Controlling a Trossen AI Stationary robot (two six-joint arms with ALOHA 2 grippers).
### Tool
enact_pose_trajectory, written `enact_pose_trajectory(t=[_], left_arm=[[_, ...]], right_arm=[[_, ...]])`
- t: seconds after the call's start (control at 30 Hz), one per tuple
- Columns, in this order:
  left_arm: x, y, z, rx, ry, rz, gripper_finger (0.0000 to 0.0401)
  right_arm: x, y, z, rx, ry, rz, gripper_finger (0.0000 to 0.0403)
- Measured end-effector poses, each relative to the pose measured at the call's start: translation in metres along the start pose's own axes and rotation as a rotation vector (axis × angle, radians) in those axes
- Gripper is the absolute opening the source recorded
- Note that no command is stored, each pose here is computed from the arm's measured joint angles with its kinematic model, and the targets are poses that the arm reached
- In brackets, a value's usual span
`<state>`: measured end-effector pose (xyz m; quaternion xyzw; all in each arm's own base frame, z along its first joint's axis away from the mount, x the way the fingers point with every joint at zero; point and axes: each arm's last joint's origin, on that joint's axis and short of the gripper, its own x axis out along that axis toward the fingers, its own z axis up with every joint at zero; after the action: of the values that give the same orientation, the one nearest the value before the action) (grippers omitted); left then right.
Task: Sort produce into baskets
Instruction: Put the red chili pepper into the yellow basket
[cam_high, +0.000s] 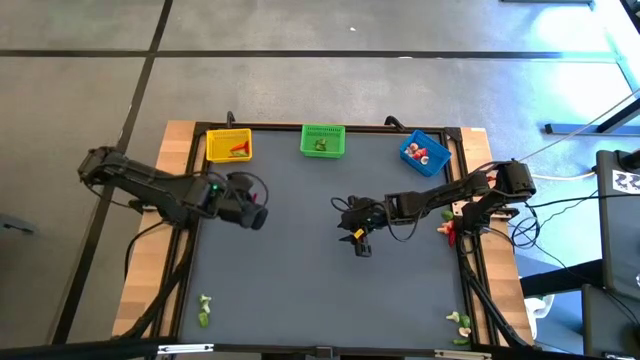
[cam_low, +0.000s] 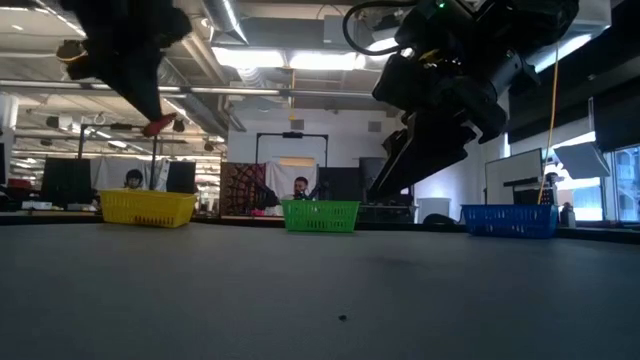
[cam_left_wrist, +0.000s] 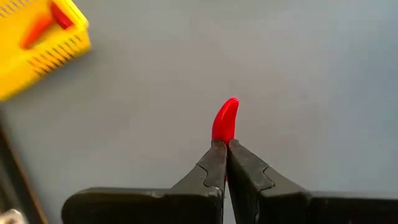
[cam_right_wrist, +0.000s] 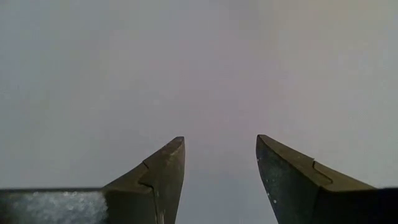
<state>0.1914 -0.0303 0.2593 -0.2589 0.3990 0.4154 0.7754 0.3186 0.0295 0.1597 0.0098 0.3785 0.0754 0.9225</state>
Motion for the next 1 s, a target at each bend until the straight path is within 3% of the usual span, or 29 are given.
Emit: enact_pose_trajectory(t=[0.7,1.0], left_arm=[[0.048,0.062,0.073,-0.054,-0.097,0.448,0.0006],[0.076,0.083,0.097,-0.028,-0.051,0.545,0.0006]], right_arm=[[0.0,0.0,-0.001,-0.006,0.006,-0.001,0.0198],[0.0,0.0,-0.001,-0.019,0.01,-0.014,0.0198]])
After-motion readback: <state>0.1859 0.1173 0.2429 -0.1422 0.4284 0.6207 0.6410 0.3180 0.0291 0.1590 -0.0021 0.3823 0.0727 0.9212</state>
